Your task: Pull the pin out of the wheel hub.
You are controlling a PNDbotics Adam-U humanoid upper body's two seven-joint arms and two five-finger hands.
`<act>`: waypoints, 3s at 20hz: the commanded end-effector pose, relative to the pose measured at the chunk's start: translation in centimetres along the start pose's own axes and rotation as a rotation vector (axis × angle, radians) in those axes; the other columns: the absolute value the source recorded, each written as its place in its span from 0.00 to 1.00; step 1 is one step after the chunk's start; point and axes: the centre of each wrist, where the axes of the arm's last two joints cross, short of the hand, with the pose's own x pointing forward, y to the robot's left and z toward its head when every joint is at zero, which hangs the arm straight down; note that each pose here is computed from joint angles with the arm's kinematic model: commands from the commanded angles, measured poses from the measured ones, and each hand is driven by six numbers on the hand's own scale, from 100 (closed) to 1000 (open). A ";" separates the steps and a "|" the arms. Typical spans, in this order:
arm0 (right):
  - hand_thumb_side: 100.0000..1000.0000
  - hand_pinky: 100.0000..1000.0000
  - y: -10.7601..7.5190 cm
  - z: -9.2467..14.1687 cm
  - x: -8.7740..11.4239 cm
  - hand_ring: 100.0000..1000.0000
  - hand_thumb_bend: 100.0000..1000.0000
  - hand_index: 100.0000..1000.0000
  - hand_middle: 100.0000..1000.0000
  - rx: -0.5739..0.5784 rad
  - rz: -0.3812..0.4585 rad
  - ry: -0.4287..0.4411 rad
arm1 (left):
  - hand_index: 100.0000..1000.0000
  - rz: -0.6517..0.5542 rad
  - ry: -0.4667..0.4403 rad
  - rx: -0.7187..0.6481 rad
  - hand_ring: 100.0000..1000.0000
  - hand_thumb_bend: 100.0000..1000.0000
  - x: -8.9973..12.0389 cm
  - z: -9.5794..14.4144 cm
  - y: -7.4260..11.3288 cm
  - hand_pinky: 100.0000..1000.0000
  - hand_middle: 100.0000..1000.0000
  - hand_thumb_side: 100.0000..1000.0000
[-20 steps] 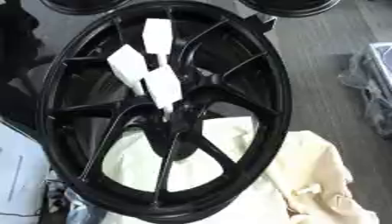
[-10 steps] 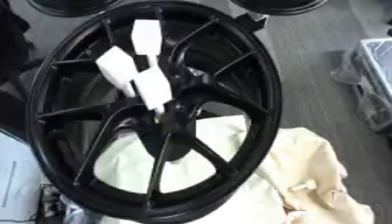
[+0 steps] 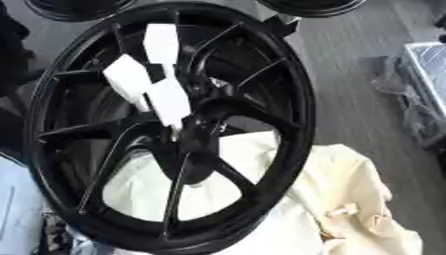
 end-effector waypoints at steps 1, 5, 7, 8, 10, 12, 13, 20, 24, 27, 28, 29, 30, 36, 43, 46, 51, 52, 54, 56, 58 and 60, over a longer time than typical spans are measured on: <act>0.37 0.97 -0.8 -0.4 1.3 0.76 0.00 0.81 0.69 0.004 0.042 -0.036 | 0.81 -0.098 -0.007 -0.132 0.82 0.25 1.9 -0.1 0.3 0.80 0.78 0.61; 0.37 0.97 -0.7 -0.4 1.3 0.76 0.00 0.81 0.69 0.010 0.042 -0.036 | 0.82 -0.151 -0.054 -0.241 0.85 0.31 3.8 -0.4 -0.7 0.83 0.79 0.48; 0.37 0.97 -0.7 -0.5 1.3 0.76 0.00 0.81 0.68 0.013 0.041 -0.036 | 0.82 -0.156 -0.062 -0.283 0.85 0.35 4.1 -0.6 -1.1 0.84 0.77 0.42; 0.37 0.97 -0.6 -0.5 1.3 0.76 0.00 0.81 0.68 0.015 0.040 -0.035 | 0.81 -0.156 -0.063 -0.307 0.85 0.36 4.2 -0.7 -1.3 0.84 0.76 0.41; 0.38 0.97 -0.5 -0.5 1.2 0.76 0.00 0.81 0.68 0.018 0.038 -0.033 | 0.81 -0.159 -0.059 -0.338 0.85 0.37 4.2 -1.0 -1.5 0.83 0.76 0.41; 0.38 0.97 -0.5 -0.5 1.2 0.76 0.00 0.81 0.68 0.020 0.037 -0.032 | 0.80 -0.161 -0.057 -0.364 0.84 0.35 4.1 -1.5 -1.7 0.82 0.74 0.40; 0.38 0.97 -0.5 -0.5 1.2 0.76 0.00 0.81 0.68 0.020 0.037 -0.031 | 0.79 -0.159 -0.058 -0.372 0.83 0.35 4.1 -1.8 -1.8 0.82 0.74 0.40; 0.38 0.97 -0.4 -0.5 1.1 0.76 0.00 0.81 0.68 0.022 0.035 -0.030 | 0.78 -0.138 -0.059 -0.422 0.81 0.39 3.2 -4.1 -3.0 0.82 0.73 0.32; 0.38 0.97 -0.3 -0.4 0.9 0.76 0.00 0.81 0.67 0.023 0.033 -0.022 | 0.76 -0.149 -0.061 -0.442 0.81 0.44 2.8 -4.6 -3.6 0.81 0.72 0.23; 0.38 0.97 -0.2 -0.4 0.9 0.76 0.00 0.81 0.67 0.026 0.031 -0.019 | 0.77 -0.187 -0.059 -0.448 0.79 0.46 2.8 -5.0 -4.0 0.79 0.70 0.21; 0.38 0.97 -0.1 -0.5 0.9 0.75 0.00 0.81 0.67 0.027 0.030 -0.019 | 0.76 -0.202 -0.058 -0.451 0.78 0.46 2.8 -5.2 -4.1 0.79 0.69 0.20; 0.38 0.97 -0.1 -0.5 0.9 0.75 0.00 0.81 0.67 0.028 0.029 -0.020 | 0.76 -0.213 -0.058 -0.453 0.78 0.46 2.8 -5.4 -4.3 0.79 0.68 0.19; 0.38 0.97 0.0 -0.5 0.9 0.75 0.00 0.81 0.67 0.029 0.028 -0.020 | 0.75 -0.223 -0.058 -0.456 0.77 0.46 2.8 -5.5 -4.4 0.79 0.68 0.18; 0.38 0.97 0.1 -0.4 0.7 0.75 0.00 0.81 0.67 0.031 0.026 -0.015 | 0.77 -0.271 -0.062 -0.463 0.78 0.49 2.6 -6.0 -4.8 0.79 0.70 0.10; 0.38 0.97 0.1 -0.4 0.6 0.75 0.00 0.81 0.67 0.027 0.023 -0.010 | 0.76 -0.237 -0.033 -0.454 0.77 0.43 1.5 -6.8 -4.7 0.78 0.69 0.08; 0.38 0.97 0.1 -0.4 0.6 0.75 0.00 0.81 0.66 0.025 0.022 -0.009 | 0.74 -0.209 -0.024 -0.449 0.77 0.41 1.0 -7.2 -4.5 0.78 0.69 0.08; 0.38 0.97 0.0 -0.4 0.5 0.75 0.00 0.81 0.66 0.021 0.020 -0.006 | 0.70 -0.184 -0.018 -0.456 0.74 0.38 0.4 -7.6 -4.7 0.77 0.65 0.09; 0.38 0.97 0.0 -0.4 0.5 0.75 0.00 0.81 0.66 0.018 0.019 -0.005 | 0.70 -0.174 -0.012 -0.461 0.75 0.38 0.2 -7.9 -4.9 0.77 0.66 0.11; 0.38 0.97 0.0 -0.4 0.4 0.75 0.00 0.81 0.66 0.017 0.018 -0.004 | 0.72 -0.155 0.003 -0.477 0.76 0.40 -0.3 -8.3 -5.3 0.78 0.68 0.14; 0.39 0.97 0.0 -0.4 0.4 0.75 0.00 0.81 0.66 0.016 0.017 -0.003 | 0.74 -0.141 0.017 -0.494 0.76 0.44 -0.8 -8.8 -5.8 0.78 0.68 0.13; 0.39 0.97 0.1 -0.4 0.3 0.75 0.00 0.81 0.66 0.016 0.017 0.000 | 0.74 -0.147 0.022 -0.498 0.76 0.47 -0.9 -9.1 -5.9 0.78 0.68 0.10; 0.39 0.97 0.1 -0.3 0.3 0.75 0.00 0.81 0.66 0.017 0.017 0.003 | 0.73 -0.165 0.023 -0.500 0.76 0.47 -1.0 -9.1 -6.0 0.78 0.67 0.10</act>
